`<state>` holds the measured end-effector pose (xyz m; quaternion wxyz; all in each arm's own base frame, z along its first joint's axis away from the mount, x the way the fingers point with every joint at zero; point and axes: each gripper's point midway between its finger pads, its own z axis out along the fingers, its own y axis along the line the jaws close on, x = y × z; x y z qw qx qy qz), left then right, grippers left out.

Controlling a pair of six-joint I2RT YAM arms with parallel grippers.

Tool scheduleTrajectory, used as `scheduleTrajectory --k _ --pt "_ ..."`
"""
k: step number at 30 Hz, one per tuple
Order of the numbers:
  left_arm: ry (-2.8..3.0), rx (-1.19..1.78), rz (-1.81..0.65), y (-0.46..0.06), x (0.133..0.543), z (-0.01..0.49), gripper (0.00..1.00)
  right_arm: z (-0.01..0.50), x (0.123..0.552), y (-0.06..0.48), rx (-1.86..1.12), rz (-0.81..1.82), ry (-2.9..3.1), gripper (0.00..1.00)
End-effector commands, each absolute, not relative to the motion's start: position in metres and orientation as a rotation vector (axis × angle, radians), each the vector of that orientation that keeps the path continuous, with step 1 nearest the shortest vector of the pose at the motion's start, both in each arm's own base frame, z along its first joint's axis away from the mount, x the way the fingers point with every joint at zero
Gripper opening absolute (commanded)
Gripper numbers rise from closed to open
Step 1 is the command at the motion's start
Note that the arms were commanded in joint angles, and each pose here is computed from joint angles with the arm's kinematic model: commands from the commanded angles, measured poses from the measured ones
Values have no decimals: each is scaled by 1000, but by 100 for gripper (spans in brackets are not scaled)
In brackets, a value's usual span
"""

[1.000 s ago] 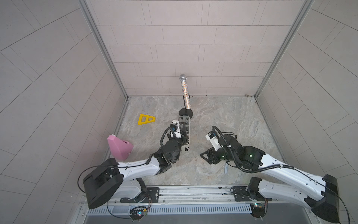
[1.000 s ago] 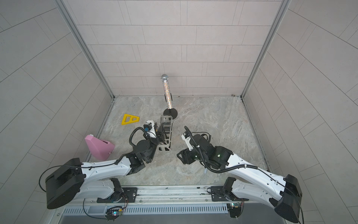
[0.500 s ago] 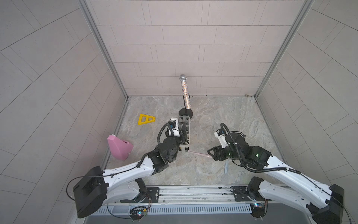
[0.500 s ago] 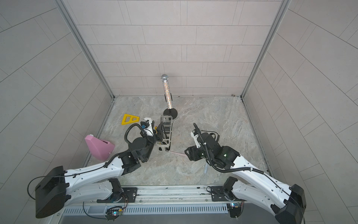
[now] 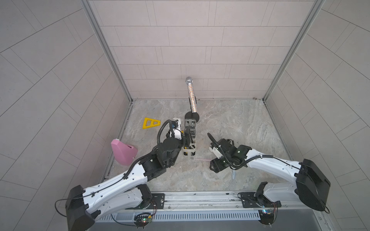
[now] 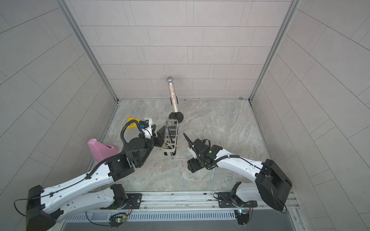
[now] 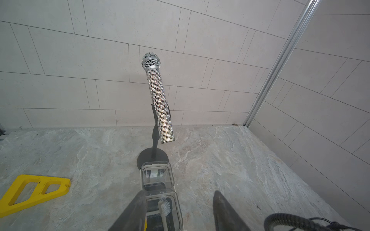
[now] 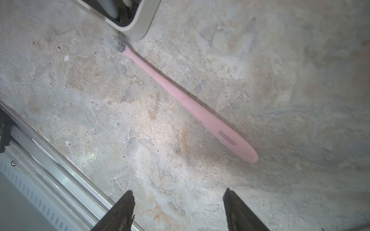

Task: Place the toothbrush into the toothbrush holder
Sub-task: Place the toothbrush in the toothbrush holder, then adjust the toothbrush at the center of the board.

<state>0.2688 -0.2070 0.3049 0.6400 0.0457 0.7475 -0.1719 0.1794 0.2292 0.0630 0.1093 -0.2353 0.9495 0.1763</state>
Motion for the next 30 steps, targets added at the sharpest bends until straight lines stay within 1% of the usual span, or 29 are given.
scheduleTrajectory --k 1,10,17,23,26,30 --pt "1763 104 -387 -201 264 301 56 66 189 244 -830 487 2729 73" --pt "1774 62 -391 -183 255 302 56 46 210 266 -994 433 2690 73" --pt "1774 44 -375 -171 249 304 56 29 227 267 -1054 311 2683 72" --pt "1762 31 -383 -164 246 308 56 24 228 263 -1068 269 2692 67" --pt "1763 30 -381 -164 246 306 56 21 225 257 -1065 240 2707 61" --pt "1763 23 -375 -163 246 305 56 19 220 245 -1046 190 2736 42"
